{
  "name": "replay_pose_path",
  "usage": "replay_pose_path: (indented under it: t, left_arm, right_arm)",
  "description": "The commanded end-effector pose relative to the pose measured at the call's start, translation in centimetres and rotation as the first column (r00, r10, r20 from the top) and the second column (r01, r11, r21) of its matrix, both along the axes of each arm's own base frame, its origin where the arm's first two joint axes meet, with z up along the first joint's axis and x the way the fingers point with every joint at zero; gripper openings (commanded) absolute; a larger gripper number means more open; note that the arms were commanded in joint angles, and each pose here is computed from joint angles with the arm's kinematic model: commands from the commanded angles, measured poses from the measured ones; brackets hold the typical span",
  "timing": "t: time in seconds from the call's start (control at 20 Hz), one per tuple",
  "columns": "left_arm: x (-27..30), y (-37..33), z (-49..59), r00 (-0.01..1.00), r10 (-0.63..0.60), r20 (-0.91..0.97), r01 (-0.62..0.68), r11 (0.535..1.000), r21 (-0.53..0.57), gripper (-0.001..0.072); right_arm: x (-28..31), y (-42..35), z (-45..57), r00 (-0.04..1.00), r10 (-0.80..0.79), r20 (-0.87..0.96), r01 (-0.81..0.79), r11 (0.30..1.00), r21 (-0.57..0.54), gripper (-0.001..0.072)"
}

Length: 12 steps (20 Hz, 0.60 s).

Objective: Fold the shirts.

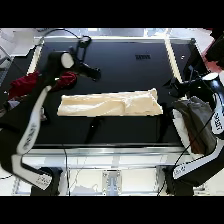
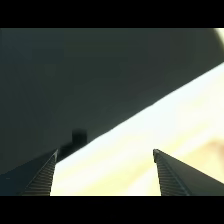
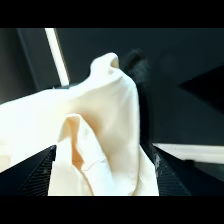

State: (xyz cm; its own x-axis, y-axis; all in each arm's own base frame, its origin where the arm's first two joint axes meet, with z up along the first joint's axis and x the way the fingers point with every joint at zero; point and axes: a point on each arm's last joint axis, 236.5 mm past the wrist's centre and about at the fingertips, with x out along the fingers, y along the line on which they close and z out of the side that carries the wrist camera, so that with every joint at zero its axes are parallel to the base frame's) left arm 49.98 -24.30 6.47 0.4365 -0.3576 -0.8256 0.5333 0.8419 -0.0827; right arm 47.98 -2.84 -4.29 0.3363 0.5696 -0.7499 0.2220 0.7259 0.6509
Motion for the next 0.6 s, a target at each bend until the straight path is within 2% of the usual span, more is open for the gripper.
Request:
replay_pose_path:
  t: [0.0, 0.15, 0.55]
  left_arm:
    - [-2.0, -1.7, -5.6, 0.980, -0.064, -0.189, 0.084, 0.991, 0.102, 0.0691]
    - [-3.2, -2.3, -7.8, 0.965, -0.080, -0.250, 0.114, 0.986, 0.124, 0.0691]
    - [-3.0, -2.7, -7.8, 0.968, -0.080, -0.240, 0.111, 0.987, 0.119, 0.0691]
  right_arm:
    - [-1.1, 1.4, -3.0, 0.995, 0.078, -0.054, -0.076, 0.996, 0.052, 0.0682]
    - [-1.4, 1.5, -4.2, 0.993, 0.102, -0.062, -0.099, 0.994, 0.055, 0.0682]
    - [-2.1, 4.8, -5.1, 0.969, 0.242, -0.054, -0.242, 0.970, 0.020, 0.0681]
